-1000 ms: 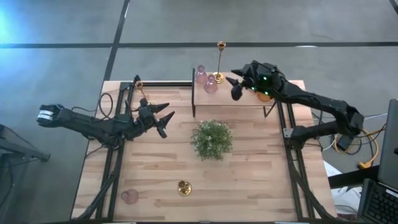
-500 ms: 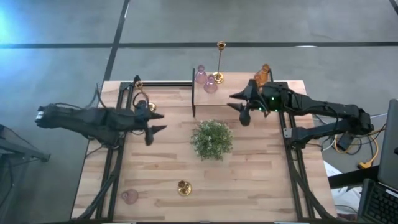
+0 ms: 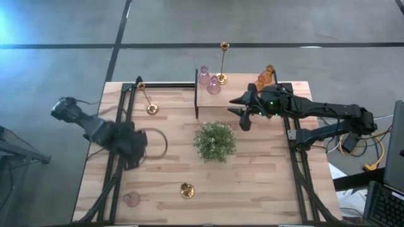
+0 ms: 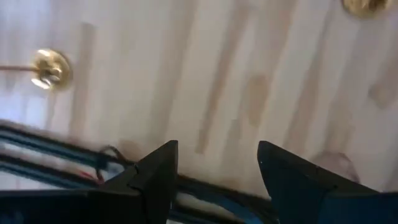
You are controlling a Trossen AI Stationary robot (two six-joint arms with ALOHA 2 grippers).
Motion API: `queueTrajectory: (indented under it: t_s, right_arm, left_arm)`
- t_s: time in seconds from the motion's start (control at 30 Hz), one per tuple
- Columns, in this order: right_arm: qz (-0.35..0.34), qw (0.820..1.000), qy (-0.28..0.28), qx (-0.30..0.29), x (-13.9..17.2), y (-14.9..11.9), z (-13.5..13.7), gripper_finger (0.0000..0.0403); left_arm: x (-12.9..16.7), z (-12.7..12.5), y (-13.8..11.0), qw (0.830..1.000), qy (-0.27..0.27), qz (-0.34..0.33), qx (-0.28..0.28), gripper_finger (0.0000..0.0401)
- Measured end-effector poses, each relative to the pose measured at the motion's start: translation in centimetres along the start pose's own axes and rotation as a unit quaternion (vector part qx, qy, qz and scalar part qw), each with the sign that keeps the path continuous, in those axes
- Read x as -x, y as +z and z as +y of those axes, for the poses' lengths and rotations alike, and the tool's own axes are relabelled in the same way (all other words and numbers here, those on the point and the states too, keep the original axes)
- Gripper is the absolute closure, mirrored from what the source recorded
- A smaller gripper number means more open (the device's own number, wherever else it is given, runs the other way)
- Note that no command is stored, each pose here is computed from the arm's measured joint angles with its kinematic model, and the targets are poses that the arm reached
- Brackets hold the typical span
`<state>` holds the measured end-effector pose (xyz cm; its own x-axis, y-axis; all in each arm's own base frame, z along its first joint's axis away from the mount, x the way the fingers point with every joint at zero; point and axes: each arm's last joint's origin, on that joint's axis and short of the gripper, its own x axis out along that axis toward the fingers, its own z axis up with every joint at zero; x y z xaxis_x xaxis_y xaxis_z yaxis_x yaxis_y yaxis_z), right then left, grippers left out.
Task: Pick & Place candle stick holders
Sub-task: Put the pink candle holder on the shelf
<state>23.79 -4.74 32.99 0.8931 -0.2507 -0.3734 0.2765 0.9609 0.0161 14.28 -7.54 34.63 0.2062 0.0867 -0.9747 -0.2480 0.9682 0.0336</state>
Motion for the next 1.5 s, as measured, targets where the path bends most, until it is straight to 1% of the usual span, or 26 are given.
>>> queueTrajectory:
  t_s: [0.1,0.23,0.43,0.57,0.7,0.83,0.93,1.03,1.3,1.5]
  right_arm:
    - [0.005,1.0,-0.001,0.0,-0.3,-0.1,0.0,0.0249]
    - [0.004,1.0,0.0,0.0,-0.3,-0.1,0.0,0.0249]
    - [0.001,1.0,0.0,-0.001,-0.2,-0.1,0.0,0.0257]
    - [-0.015,1.0,0.001,-0.003,-0.2,0.3,0.0,0.026]
    - [-0.038,0.999,0.002,-0.003,-0.2,0.7,0.0,0.0257]
    - [-0.052,0.999,0.002,-0.002,-0.2,1.0,0.0,0.0254]
    - [-0.054,0.999,0.002,0.001,-0.2,1.0,0.0,0.0258]
    - [-0.054,0.999,0.002,0.008,-0.2,1.0,0.0,0.0262]
    - [-0.055,0.998,0.002,0.013,-0.2,1.0,0.0,0.0259]
    - [-0.055,0.998,0.002,0.013,-0.2,1.0,0.0,0.0258]
  left_arm:
    - [-0.7,-2.6,-0.4,0.999,-0.026,0.023,-0.025,0.0176]
    - [-1.1,-4.9,-2.0,0.998,-0.011,0.059,-0.027,0.0176]
    - [-0.7,-7.0,-5.2,0.998,-0.009,0.062,0.03,0.0176]
    - [-0.5,-7.9,-6.9,0.998,-0.01,0.044,0.048,0.0176]
    - [-1.0,-9.1,-7.9,0.999,-0.016,0.023,0.029,0.0176]
    - [-2.9,-10.5,-8.8,0.999,-0.017,0.024,-0.02,0.0176]
    - [-4.3,-11.2,-9.3,0.997,-0.027,0.049,-0.046,0.0176]
    - [-5.3,-11.6,-9.5,0.997,-0.04,0.056,-0.045,0.0176]
    - [-6.8,-13.3,-9.6,0.991,-0.125,0.04,-0.026,0.0176]
    - [-7.8,-13.0,-9.8,0.992,-0.111,0.045,-0.03,0.0176]
